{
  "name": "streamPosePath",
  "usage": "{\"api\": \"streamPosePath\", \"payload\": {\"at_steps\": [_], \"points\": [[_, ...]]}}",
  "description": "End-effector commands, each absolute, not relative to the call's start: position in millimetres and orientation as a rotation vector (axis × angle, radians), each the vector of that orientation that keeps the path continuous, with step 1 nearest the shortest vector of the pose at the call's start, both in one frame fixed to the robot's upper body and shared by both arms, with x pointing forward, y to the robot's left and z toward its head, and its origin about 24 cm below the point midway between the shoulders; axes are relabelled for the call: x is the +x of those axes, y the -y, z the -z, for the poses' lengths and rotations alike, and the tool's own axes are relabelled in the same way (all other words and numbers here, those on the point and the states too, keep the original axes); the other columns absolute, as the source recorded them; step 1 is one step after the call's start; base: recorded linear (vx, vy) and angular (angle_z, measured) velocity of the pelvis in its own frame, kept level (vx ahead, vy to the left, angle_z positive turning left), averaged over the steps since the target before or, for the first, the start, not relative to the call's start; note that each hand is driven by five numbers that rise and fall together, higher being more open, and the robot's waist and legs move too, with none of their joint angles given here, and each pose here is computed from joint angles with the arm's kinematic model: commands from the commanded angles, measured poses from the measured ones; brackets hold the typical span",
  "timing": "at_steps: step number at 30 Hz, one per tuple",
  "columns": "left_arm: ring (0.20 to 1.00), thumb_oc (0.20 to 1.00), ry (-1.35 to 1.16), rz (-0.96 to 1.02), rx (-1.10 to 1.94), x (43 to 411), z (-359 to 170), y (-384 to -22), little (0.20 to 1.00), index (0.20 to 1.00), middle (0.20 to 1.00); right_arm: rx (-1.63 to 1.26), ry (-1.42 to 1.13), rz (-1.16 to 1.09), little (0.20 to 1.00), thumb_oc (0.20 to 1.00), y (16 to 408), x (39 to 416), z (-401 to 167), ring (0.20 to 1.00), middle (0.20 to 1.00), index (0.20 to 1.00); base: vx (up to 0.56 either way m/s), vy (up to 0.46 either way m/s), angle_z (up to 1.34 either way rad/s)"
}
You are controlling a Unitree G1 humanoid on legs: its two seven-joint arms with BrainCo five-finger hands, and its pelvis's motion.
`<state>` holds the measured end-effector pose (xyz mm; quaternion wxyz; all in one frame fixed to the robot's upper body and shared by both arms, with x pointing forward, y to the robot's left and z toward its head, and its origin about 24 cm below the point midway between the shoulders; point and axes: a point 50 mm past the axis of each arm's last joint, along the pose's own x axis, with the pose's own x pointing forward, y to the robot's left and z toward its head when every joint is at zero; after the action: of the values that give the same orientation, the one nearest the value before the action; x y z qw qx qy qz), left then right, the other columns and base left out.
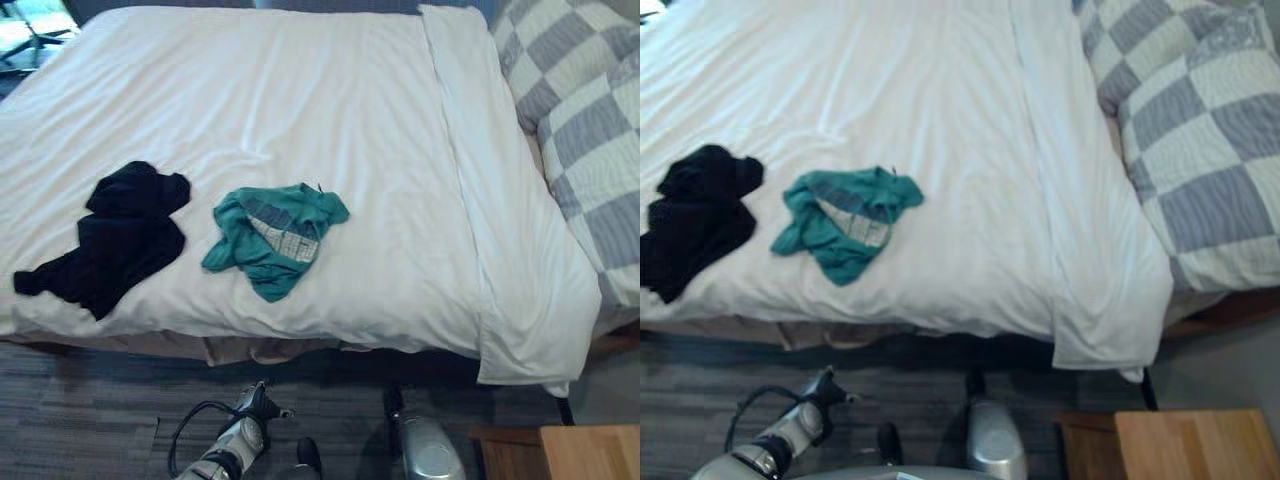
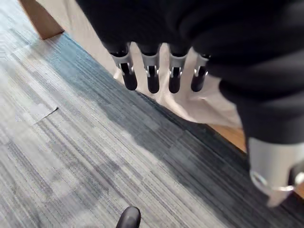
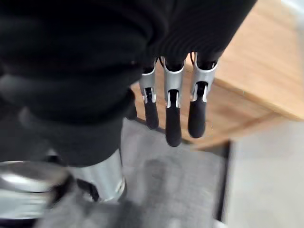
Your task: Tidy up the quilt and then pick up the clothes from the bed and put them into the laundry hamper.
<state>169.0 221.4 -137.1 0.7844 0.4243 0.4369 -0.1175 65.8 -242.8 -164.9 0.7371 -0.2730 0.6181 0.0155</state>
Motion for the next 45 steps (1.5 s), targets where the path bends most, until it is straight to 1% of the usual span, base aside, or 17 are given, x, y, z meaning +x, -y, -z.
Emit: {"api": "streamPosePath", "payload": {"at_steps": [1,4,5,7,8,11,13,14,19,23,28,31,36,38,41,44,45], "points": [[1.0,1.0,-0.991,0.156,0.86,162.5,136.9,-238.0,1.0,1.0,1.0,-0.63,-1.226,-0.004,1.0,1.0,249.6,111.6,153.3,1.0,1.0,1.0,-0.1,0.034,0.49],[1.0,1.0,-1.017,0.097,0.767,158.7,140.2,-233.5,1.0,1.0,1.0,-0.64,-1.204,0.049,1.0,1.0,259.9,123.2,147.0,1.0,1.0,1.0,-0.11,0.125,0.78],[1.0,1.0,-1.078,0.034,0.7,143.5,146.2,-234.9,1.0,1.0,1.0,-0.627,-1.206,0.098,1.0,1.0,263.3,123.2,145.9,1.0,1.0,1.0,-0.11,0.236,0.94],[1.0,1.0,-1.115,0.0,0.673,132.8,149.5,-237.5,1.0,1.0,1.0,-0.602,-1.205,0.104,1.0,1.0,260.9,122.0,146.9,1.0,1.0,1.0,0.01,0.344,0.71],[1.0,1.0,-1.154,-0.046,0.637,120.8,152.3,-241.9,1.0,1.0,1.0,-0.585,-1.21,0.064,1.0,1.0,255.7,119.1,149.3,1.0,1.0,1.0,0.07,0.587,0.33],[1.0,1.0,-1.172,-0.066,0.627,116.3,153.1,-244.6,1.0,1.0,1.0,-0.61,-1.221,0.025,1.0,1.0,253.2,115.0,151.3,1.0,1.0,1.0,0.04,0.343,-0.06],[1.0,1.0,-1.177,-0.071,0.641,116.0,152.0,-249.2,1.0,1.0,1.0,-0.671,-1.32,-0.027,1.0,1.0,258.4,87.4,157.3,1.0,1.0,1.0,0.1,0.76,-0.01],[1.0,1.0,-1.188,-0.037,0.664,113.1,153.0,-249.1,1.0,1.0,1.0,-0.649,-1.424,-0.025,1.0,1.0,262.5,60.6,161.3,1.0,1.0,1.0,0.14,0.569,0.1],[1.0,1.0,-1.136,0.05,0.756,130.0,147.7,-249.2,1.0,1.0,1.0,-0.59,-1.507,0.018,1.0,1.0,261.5,37.8,164.3,1.0,1.0,1.0,0.13,0.499,0.45],[1.0,1.0,-1.128,0.159,0.875,134.6,142.7,-260.3,1.0,1.0,1.0,-0.549,-1.426,-0.046,1.0,1.0,234.2,55.3,169.6,1.0,1.0,1.0,0.12,0.465,0.0],[1.0,1.0,-1.188,0.219,0.924,124.7,146.9,-260.4,1.0,1.0,1.0,-0.596,-1.299,-0.079,1.0,1.0,228.6,88.2,164.6,1.0,1.0,1.0,0.24,0.34,-0.02],[1.0,1.0,-1.163,0.233,0.919,123.8,149.1,-252.5,1.0,1.0,1.0,-0.616,-1.299,-0.086,1.0,1.0,233.0,87.6,163.6,1.0,1.0,1.0,0.23,0.199,0.18],[1.0,1.0,-0.95,0.197,0.955,168.9,135.1,-232.0,1.0,1.0,1.0,-0.723,-1.264,-0.028,1.0,1.0,251.5,107.7,154.3,1.0,1.0,1.0,0.1,0.243,0.27],[1.0,1.0,-0.904,0.202,0.923,175.7,134.2,-219.3,1.0,1.0,1.0,-0.688,-1.198,0.023,1.0,1.0,250.1,126.5,148.8,1.0,1.0,1.0,0.28,0.64,-0.71],[1.0,1.0,-0.868,0.212,0.946,180.7,132.3,-215.0,1.0,1.0,1.0,-0.688,-1.129,0.007,1.0,1.0,245.7,138.3,145.2,1.0,1.0,1.0,0.32,0.702,-0.78],[1.0,1.0,-0.882,0.287,0.958,174.5,138.1,-204.2,1.0,1.0,1.0,-0.672,-1.16,0.013,1.0,1.0,250.0,130.4,147.1,1.0,1.0,1.0,0.25,0.753,-0.73],[1.0,1.0,-0.832,0.317,1.003,186.6,132.7,-199.8,1.0,1.0,1.0,-0.649,-1.141,0.012,1.0,1.0,240.5,137.7,147.1,1.0,1.0,1.0,0.03,0.381,-0.51]]}}
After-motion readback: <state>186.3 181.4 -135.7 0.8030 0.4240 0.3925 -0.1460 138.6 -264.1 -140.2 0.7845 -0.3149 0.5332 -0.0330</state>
